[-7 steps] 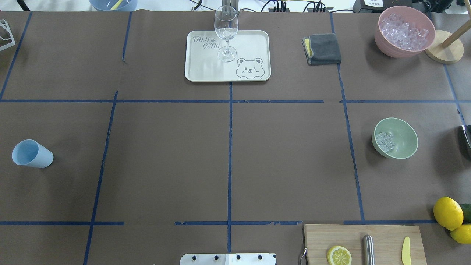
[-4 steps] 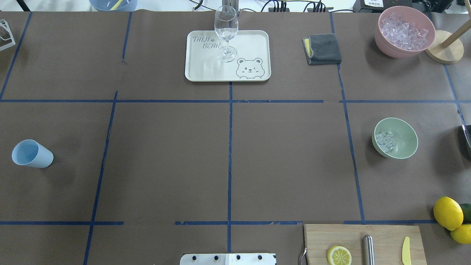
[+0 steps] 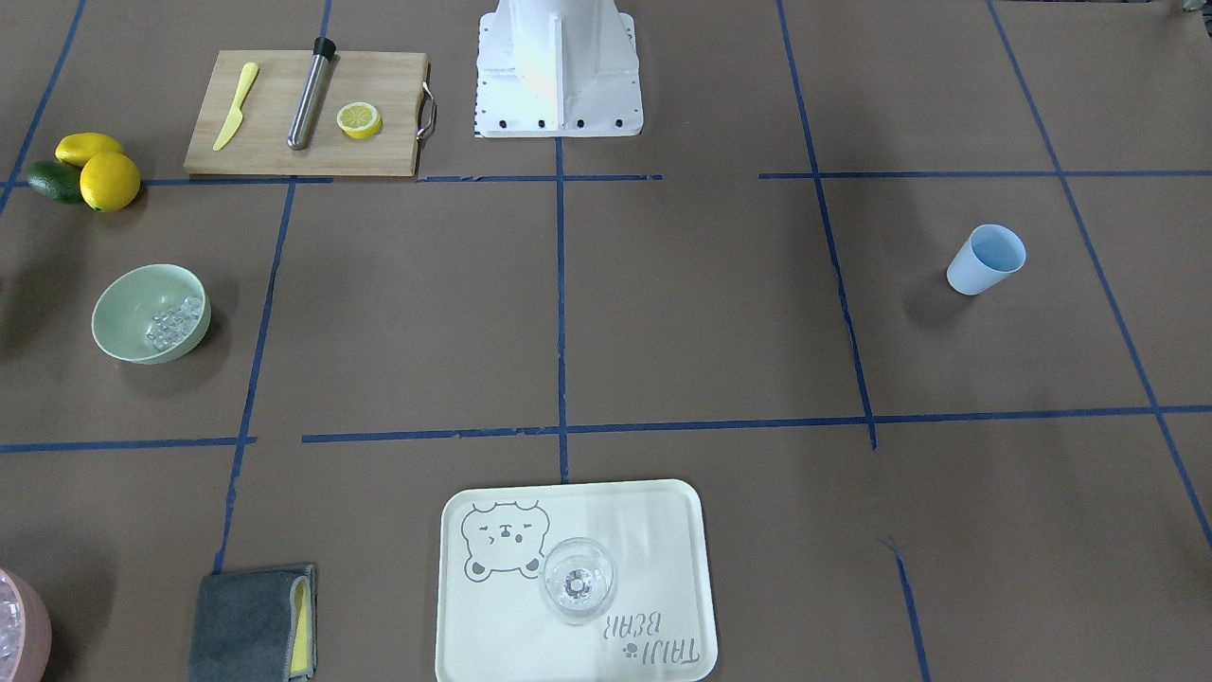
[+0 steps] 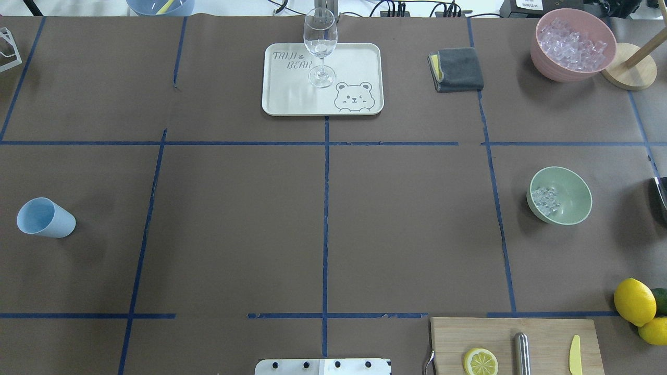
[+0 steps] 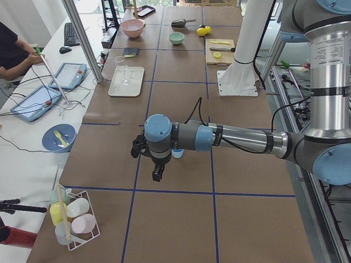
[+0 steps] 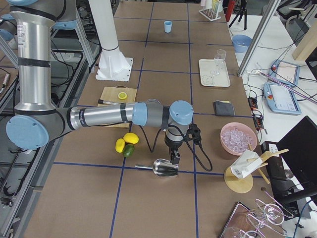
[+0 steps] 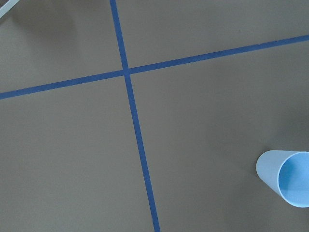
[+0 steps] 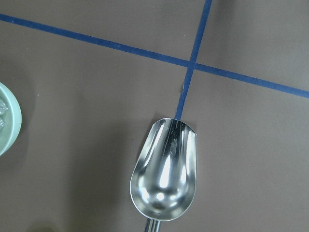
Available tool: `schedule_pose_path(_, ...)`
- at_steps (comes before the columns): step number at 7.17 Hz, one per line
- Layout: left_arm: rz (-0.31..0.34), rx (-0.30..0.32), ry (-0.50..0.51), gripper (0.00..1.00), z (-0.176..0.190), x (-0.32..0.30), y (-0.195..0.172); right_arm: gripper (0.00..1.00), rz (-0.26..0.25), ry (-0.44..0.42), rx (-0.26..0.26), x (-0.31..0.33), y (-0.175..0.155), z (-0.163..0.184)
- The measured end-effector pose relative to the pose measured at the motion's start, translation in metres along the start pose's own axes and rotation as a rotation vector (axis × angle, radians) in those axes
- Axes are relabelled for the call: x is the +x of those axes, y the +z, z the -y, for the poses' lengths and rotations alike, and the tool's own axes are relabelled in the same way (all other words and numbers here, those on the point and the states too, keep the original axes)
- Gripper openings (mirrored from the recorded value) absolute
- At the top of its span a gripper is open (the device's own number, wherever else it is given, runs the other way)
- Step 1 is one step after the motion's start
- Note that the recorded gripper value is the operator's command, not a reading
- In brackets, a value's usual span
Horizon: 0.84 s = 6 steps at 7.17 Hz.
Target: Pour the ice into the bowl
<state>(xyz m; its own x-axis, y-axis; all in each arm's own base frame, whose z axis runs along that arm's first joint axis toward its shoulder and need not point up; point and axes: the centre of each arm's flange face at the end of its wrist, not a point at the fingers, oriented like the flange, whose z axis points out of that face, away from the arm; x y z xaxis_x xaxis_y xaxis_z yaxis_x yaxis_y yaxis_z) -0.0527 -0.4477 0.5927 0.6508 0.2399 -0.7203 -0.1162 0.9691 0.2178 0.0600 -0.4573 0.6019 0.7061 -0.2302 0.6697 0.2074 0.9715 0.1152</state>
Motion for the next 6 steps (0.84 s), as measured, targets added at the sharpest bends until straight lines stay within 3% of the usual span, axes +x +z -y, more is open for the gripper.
schedule_pose_path(4, 0.042, 0.026, 0.001, 1.00, 0.000, -0.015, -0.006, 1.00, 0.014, 0.010, 0.000, 0.000, 0.002, 0.000)
schedule_pose_path(6, 0.044, 0.007, -0.029, 1.00, -0.007, -0.026, 0.000, 1.00, 0.012, 0.014, 0.001, -0.002, 0.002, 0.002)
